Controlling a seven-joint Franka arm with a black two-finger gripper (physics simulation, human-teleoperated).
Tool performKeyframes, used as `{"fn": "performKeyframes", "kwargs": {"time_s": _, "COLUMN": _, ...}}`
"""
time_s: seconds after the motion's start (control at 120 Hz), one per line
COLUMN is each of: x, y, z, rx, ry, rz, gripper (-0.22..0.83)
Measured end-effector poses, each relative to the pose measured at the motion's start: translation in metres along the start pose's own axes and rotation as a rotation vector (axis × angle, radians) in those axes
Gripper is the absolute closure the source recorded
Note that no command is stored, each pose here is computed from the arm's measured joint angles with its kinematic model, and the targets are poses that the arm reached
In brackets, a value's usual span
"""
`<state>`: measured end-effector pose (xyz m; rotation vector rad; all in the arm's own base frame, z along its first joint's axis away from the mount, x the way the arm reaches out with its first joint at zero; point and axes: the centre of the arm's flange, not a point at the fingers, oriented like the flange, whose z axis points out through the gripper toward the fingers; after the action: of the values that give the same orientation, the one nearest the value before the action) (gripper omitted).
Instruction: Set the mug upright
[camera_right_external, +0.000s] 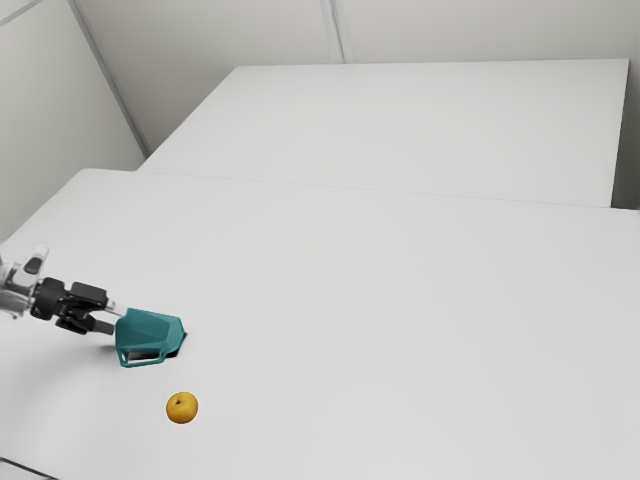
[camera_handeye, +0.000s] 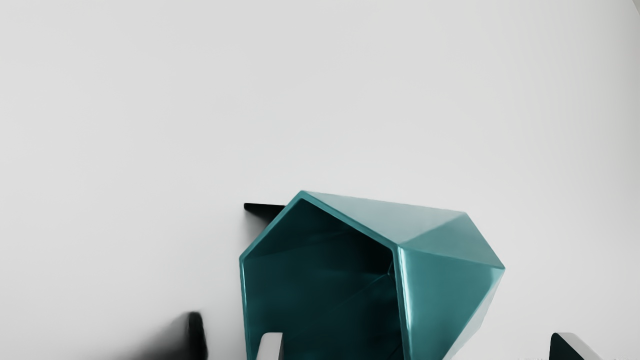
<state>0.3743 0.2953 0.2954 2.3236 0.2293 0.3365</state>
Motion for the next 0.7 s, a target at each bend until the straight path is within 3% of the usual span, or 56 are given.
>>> {"fn": "performKeyframes", "kwargs": {"time_s": 0.7, "x": 0.005, "y": 0.012, "z": 0.032, "rx": -0.019, "ry": -0.063, "rz": 0.038, "gripper": 0.03}}
